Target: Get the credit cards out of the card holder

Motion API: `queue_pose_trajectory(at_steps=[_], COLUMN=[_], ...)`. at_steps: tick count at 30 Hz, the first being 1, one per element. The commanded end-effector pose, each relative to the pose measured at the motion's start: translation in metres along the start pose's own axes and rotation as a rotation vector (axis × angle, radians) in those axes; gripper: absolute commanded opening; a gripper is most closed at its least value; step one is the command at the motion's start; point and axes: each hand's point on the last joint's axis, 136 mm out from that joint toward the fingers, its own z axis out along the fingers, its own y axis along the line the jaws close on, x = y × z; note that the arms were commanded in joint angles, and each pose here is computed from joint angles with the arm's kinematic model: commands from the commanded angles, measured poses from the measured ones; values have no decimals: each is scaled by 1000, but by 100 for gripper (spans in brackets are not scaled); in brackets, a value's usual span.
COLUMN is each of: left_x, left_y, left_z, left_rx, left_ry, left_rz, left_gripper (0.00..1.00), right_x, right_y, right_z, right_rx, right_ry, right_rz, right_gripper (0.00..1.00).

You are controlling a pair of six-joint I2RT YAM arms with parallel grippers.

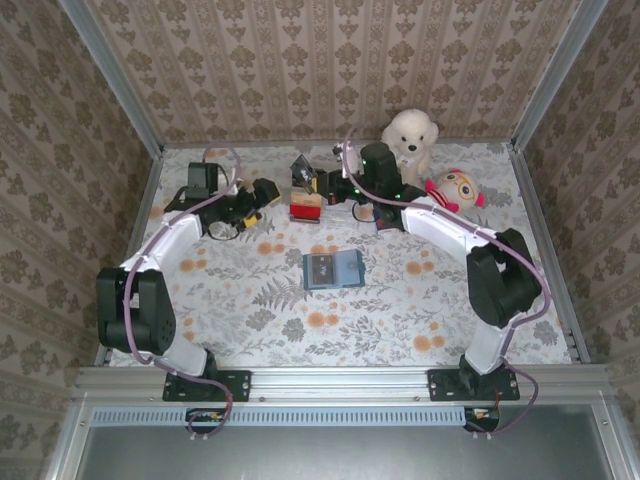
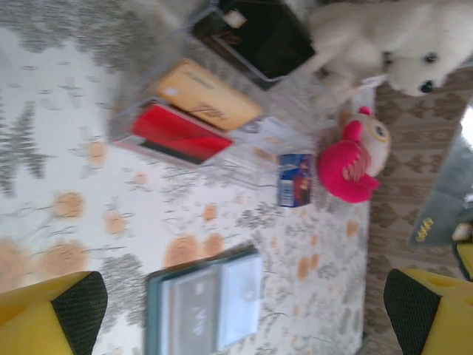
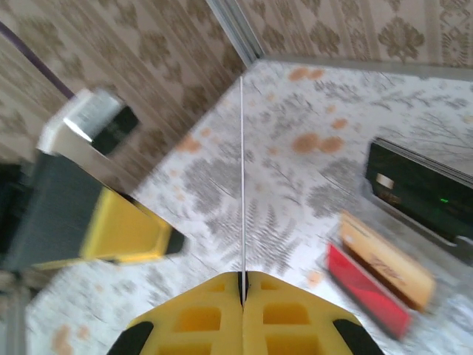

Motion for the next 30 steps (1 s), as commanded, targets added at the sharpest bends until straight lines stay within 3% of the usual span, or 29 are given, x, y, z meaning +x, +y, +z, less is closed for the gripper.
queue_pose_trajectory(at_steps=[1, 10, 18, 30], left_x=[-8, -2, 1, 11], left_y=[8, 24, 29, 41], left_z=[-18, -9, -1, 11], left_rx=[-96, -115, -112, -127], left_ry=[-36, -7, 18, 69], left_rz=[63, 67, 50, 30], left_gripper=[100, 100, 100, 100], right_x=[20, 12, 13, 1], right_y=[-27, -52, -60, -81], right_z=[9, 30, 39, 55], right_rx=[21, -25, -117, -105], right_ry=[125, 216, 241, 234], right_rz=[-195, -481, -627, -780], right_gripper=[0, 0, 0, 0])
